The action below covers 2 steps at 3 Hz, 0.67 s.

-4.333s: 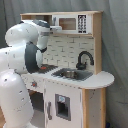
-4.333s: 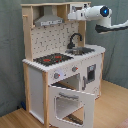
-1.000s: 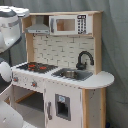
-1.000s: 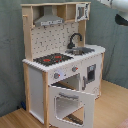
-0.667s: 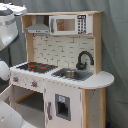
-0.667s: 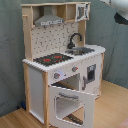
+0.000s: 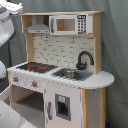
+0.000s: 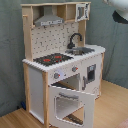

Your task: Play with the kitchen

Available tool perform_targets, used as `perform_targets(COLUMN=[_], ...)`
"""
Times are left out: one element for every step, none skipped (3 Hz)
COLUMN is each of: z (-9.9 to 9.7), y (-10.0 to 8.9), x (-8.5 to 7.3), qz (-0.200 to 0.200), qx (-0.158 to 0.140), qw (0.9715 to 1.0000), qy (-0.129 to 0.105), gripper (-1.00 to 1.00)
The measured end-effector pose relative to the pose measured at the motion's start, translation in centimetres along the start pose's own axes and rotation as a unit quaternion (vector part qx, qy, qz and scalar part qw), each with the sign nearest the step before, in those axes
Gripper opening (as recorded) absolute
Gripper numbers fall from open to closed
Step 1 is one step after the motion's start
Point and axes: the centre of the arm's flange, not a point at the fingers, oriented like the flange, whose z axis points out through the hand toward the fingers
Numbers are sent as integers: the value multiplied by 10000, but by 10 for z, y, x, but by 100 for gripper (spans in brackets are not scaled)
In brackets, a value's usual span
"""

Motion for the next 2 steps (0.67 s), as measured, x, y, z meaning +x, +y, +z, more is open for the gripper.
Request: perform_targets(z=[0, 0], y=[9, 12], x=[15, 27], qz=[199, 334], qx=[-117, -185], qw=[9995, 9984], qy=[-224, -407], gripper=[100, 100])
